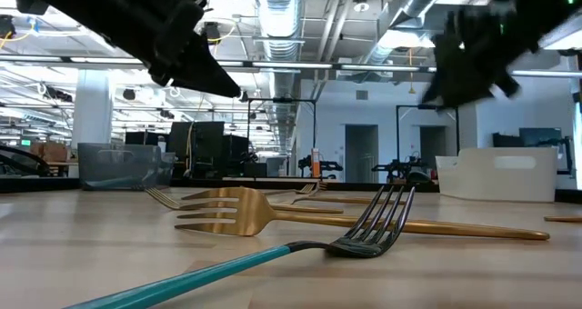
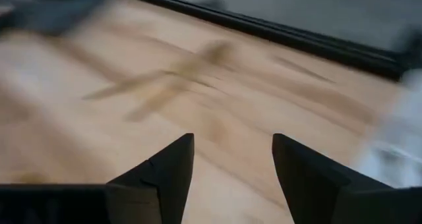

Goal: Sort silverware by color (type)
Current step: Put the blue fork into the top black bin

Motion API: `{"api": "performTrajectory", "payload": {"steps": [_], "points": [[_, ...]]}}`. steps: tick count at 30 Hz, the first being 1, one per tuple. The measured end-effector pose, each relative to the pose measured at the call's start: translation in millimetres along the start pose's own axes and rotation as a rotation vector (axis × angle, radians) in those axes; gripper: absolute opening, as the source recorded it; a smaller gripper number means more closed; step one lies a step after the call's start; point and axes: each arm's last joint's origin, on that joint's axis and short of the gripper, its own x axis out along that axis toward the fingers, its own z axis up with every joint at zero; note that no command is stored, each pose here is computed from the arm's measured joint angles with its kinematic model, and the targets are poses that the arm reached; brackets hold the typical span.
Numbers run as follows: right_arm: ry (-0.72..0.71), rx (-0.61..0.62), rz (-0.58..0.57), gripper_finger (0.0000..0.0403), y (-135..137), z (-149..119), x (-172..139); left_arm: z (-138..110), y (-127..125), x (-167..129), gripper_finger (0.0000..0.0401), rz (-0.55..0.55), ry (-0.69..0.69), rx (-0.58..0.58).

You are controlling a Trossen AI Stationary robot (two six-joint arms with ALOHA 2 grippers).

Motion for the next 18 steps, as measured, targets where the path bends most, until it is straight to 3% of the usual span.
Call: {"api": "performTrajectory", "payload": {"steps": [4, 11, 15, 18], "points": [[-0.045, -0.058, 0.188, 0.0222, 23.4, 23.1, -19.9, 2.6, -1.1, 0.0, 0.0075, -0.016, -0.019, -0.020], [-0.032, -0.101, 0.302, 0.0219, 46.2, 35.2, -37.6, 4.6, -2.0, -0.3, 0.0075, -0.022, -0.036, 0.009], [0.101, -0.204, 0.447, 0.0219, 59.4, 28.2, -37.2, 4.4, -2.4, -0.3, 0.0075, -0.038, -0.031, 0.011], [0.256, -0.192, 0.565, 0.0219, 68.5, 20.4, -35.4, 4.0, -3.2, -1.1, 0.0075, -0.041, -0.030, 0.014]]}}
